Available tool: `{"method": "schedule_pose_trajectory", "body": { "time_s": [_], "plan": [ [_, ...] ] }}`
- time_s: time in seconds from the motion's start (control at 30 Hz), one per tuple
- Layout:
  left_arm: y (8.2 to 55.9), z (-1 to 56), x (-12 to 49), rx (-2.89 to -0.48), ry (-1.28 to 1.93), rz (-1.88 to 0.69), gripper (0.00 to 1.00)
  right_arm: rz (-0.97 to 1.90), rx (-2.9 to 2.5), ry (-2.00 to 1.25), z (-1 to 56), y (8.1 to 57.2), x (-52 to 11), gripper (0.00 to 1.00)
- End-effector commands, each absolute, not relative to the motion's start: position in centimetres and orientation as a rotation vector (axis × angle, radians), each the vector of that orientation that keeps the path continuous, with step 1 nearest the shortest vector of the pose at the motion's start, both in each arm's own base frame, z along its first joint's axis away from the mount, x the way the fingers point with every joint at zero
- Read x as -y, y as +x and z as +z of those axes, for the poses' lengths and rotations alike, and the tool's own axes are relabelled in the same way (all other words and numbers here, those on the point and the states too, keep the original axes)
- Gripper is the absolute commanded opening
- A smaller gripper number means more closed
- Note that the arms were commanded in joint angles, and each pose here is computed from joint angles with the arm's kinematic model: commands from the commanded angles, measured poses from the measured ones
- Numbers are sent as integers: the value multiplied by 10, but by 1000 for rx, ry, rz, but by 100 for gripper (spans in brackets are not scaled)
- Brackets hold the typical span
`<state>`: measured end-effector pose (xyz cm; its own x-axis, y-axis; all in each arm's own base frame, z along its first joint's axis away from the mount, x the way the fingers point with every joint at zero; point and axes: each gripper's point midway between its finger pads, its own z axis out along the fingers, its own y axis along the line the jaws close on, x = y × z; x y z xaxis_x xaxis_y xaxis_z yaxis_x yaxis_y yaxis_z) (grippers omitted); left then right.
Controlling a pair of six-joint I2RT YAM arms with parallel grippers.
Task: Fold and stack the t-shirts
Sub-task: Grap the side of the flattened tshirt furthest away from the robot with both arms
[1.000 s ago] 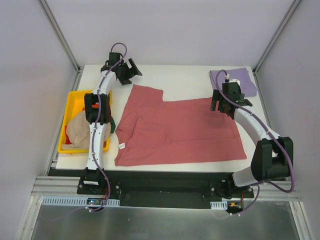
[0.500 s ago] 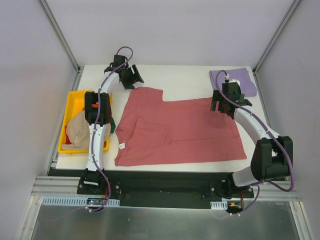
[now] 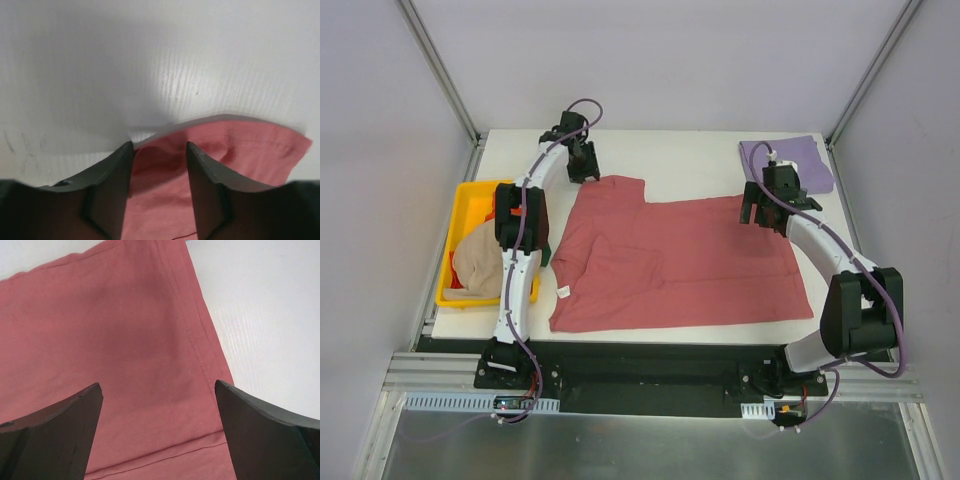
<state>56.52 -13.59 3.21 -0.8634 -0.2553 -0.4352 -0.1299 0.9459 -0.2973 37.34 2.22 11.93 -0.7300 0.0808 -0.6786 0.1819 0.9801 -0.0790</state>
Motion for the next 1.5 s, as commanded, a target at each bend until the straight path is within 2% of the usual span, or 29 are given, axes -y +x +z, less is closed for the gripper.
{"method": "schedule_pose_trajectory", "body": {
  "time_s": [0.0, 0.07, 0.17, 0.37, 0.67, 0.83, 0.9, 1.03, 1.47],
  "plan": [
    [538, 9, 127, -2756, -282, -302, 36, -167, -2397, 192, 118, 379, -23, 97],
    [543, 13, 129, -2739, -276, -311, 26, -174, -2403, 191, 117, 383, -23, 97],
    [552, 24, 135, -2708, -242, -362, 1, -185, -2408, 178, 117, 395, -23, 97],
    [558, 49, 153, -2652, -133, -488, 0, -246, -2414, 179, 112, 439, -18, 99],
    [547, 78, 158, -2597, -47, -478, 0, -234, -2413, 248, 109, 498, -2, 79],
    [545, 96, 164, -2551, -26, -502, 0, -213, -2418, 279, 100, 522, 4, 71],
    [543, 100, 165, -2543, -17, -502, 0, -197, -2439, 279, 90, 529, 3, 62],
    [541, 104, 164, -2538, -34, -490, 0, -188, -2460, 318, 82, 536, 7, 56],
    [522, 118, 172, -2524, 14, -507, 0, -145, -2506, 345, 75, 537, 8, 51]
  ]
}}
